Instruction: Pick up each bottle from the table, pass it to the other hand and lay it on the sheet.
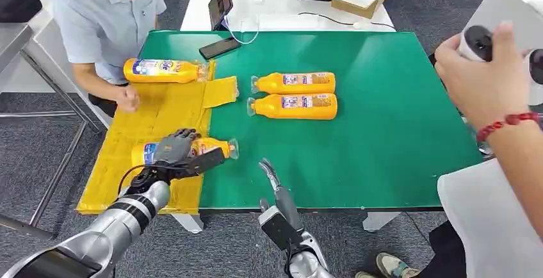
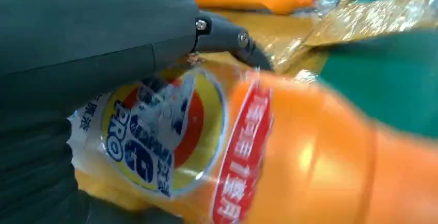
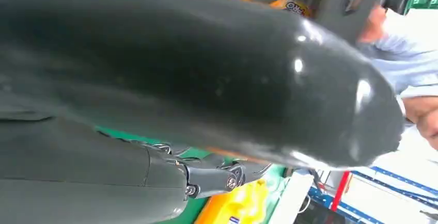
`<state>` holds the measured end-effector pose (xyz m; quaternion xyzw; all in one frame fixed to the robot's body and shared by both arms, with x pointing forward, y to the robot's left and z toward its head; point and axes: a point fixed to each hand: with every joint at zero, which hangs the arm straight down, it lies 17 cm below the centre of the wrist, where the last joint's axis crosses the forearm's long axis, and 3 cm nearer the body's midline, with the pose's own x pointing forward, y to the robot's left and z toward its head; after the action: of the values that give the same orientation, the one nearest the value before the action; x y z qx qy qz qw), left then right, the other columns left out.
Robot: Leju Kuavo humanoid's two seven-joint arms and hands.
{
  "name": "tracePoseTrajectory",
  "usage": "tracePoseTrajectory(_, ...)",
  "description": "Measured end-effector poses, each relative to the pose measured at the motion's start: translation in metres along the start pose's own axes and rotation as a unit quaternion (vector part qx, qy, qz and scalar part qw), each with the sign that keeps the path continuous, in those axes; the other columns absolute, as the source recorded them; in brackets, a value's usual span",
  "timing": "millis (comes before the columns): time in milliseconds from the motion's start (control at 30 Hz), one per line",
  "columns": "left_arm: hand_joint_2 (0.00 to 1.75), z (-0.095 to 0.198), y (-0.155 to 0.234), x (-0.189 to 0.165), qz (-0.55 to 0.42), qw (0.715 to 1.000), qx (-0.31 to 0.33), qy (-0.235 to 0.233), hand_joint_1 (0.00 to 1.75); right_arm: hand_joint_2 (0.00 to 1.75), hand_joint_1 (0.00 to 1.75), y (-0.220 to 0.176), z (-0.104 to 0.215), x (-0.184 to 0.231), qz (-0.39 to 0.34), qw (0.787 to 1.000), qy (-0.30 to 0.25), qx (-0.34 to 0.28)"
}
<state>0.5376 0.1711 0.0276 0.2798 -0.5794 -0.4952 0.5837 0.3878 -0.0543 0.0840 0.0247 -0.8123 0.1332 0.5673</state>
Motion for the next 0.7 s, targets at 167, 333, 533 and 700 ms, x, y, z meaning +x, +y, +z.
tracePoseTrajectory(167, 1.75, 0.017, -0.003, 0.058, 0.312, 0.945, 0.008, -0.096, 0.0, 0.0, 0.0, -0.006, 0.002, -0.006, 0.005, 1.0, 0.009, -0.016)
tracePoseTrajectory(333, 1.75, 0.029, 0.007, 0.072, 0.454, 0.883, 0.055, -0.102, 0.0, 0.0, 0.0, -0.009, 0.005, -0.01, 0.011, 1.0, 0.016, -0.023)
tracePoseTrajectory(533, 1.75, 0.049, 0.059, 0.044, 0.528, 0.817, 0.228, -0.053, 0.0, 0.0, 0.0, -0.017, 0.01, -0.016, 0.024, 0.999, 0.023, -0.037)
tracePoseTrajectory(700, 1.75, 0.086, 0.113, 0.031, 0.542, 0.758, 0.355, -0.07, 0.0, 0.0, 0.0, -0.029, 0.013, -0.014, 0.055, 0.997, 0.014, -0.054)
